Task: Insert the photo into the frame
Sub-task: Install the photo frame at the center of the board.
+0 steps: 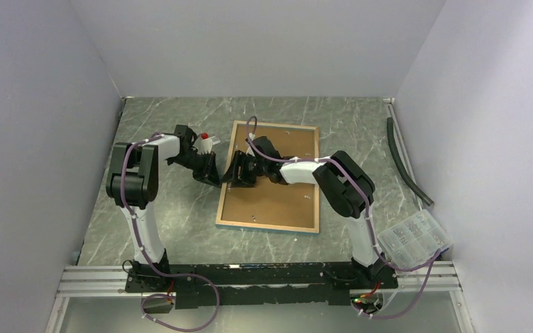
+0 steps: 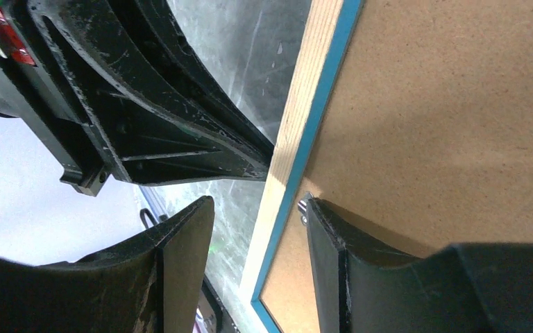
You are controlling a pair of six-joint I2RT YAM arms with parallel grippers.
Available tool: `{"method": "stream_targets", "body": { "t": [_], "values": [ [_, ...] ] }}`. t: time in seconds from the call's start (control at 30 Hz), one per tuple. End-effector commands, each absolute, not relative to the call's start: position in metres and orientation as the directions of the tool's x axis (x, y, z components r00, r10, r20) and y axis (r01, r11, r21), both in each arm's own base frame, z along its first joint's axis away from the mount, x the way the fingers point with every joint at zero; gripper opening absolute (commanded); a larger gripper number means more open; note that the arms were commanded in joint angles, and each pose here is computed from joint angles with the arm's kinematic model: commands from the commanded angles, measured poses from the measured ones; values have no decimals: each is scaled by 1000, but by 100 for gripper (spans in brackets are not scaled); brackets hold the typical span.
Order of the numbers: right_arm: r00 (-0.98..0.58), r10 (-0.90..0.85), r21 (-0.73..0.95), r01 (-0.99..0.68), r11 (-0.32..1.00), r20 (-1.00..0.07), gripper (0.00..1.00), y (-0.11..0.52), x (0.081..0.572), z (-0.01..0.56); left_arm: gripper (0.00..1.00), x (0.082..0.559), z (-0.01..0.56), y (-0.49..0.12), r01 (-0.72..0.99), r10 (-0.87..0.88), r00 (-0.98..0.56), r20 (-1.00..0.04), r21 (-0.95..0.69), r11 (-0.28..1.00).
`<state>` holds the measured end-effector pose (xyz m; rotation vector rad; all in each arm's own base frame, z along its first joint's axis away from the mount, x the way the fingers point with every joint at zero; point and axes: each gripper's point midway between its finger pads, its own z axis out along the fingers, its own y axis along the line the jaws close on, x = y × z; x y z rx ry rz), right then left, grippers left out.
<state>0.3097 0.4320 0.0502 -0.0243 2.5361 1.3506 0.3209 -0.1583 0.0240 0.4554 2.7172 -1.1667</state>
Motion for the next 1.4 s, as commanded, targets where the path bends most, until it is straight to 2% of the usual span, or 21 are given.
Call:
{"method": "stream_targets", "body": {
  "t": [0.0, 0.5, 1.0, 1.23, 1.37],
  "values": [
    [-957, 107, 829, -174, 532, -270, 55, 444, 316, 57, 14, 320, 23, -166, 349, 233, -937, -260, -691, 633],
    [-968, 61, 867, -189, 461, -243, 54, 456, 309, 68, 12, 324, 28, -167, 347, 221, -938, -268, -689, 637],
    [-973, 11, 866, -199, 458, -229, 54, 461, 289, 68, 11, 326, 31, -168, 347, 217, -938, -271, -687, 638],
    [-940, 83, 824, -246, 511, -332, 60, 432, 323, 99, 10, 323, 38, -167, 356, 223, -934, -279, -684, 637],
    [-937, 93, 814, -241, 528, -338, 61, 416, 331, 97, 10, 320, 44, -168, 358, 222, -933, -283, -690, 629]
  ]
}}
